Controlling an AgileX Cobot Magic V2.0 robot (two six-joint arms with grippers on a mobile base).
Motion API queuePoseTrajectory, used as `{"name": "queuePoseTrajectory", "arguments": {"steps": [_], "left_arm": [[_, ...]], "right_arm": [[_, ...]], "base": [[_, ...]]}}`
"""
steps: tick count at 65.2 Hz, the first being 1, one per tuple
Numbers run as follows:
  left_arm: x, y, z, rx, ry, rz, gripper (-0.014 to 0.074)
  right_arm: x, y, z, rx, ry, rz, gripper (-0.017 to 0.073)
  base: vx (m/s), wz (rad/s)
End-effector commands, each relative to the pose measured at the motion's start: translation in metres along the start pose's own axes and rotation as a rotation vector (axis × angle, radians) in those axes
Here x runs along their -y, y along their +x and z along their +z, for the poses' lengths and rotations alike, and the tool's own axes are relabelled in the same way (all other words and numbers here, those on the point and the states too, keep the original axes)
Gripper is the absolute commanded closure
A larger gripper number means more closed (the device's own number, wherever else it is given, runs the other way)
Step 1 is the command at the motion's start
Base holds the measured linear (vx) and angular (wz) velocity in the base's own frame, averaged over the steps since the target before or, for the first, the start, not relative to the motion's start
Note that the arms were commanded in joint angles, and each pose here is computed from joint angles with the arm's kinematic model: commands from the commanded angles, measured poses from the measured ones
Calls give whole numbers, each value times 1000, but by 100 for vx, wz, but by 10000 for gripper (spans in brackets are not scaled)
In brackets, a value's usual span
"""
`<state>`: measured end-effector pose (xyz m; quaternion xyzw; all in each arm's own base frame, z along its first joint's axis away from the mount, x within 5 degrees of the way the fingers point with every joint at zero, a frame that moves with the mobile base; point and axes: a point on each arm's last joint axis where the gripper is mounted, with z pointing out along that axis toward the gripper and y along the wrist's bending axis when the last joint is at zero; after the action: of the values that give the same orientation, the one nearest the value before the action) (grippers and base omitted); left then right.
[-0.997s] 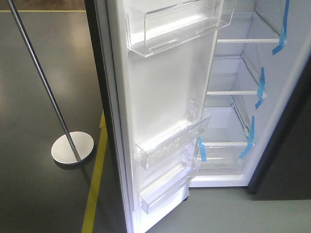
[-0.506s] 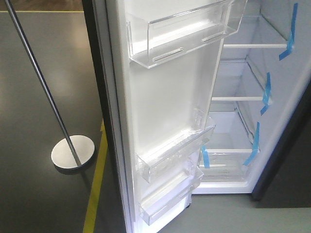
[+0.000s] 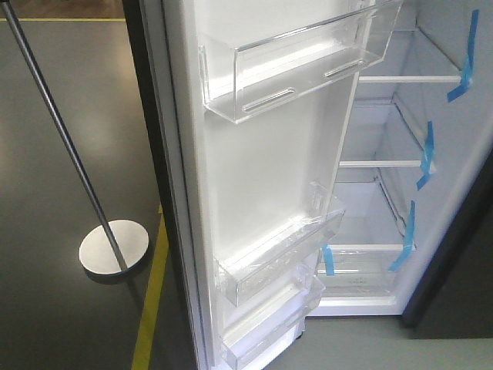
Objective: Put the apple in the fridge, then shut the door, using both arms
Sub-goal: 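Approach the refrigerator door bins with the apple in the right gripper, then move the held apple toward the upper clear door bin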
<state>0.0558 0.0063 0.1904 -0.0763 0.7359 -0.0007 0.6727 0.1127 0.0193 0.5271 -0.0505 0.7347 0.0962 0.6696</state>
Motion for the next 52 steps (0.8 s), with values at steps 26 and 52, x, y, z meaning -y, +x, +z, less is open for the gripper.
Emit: {"name": "queuePoseTrajectory", "arguments": {"steps": [26,52], "left_arm": [[2,-12,-3,97,25,-10,600],[2,-12,-3,97,25,-10,600]], "right_arm": [[-1,-14,-5,106,5,-7,429],[-1,-13,-5,104,5,-7,429]], "base": [[5,-2],[4,-2]]}}
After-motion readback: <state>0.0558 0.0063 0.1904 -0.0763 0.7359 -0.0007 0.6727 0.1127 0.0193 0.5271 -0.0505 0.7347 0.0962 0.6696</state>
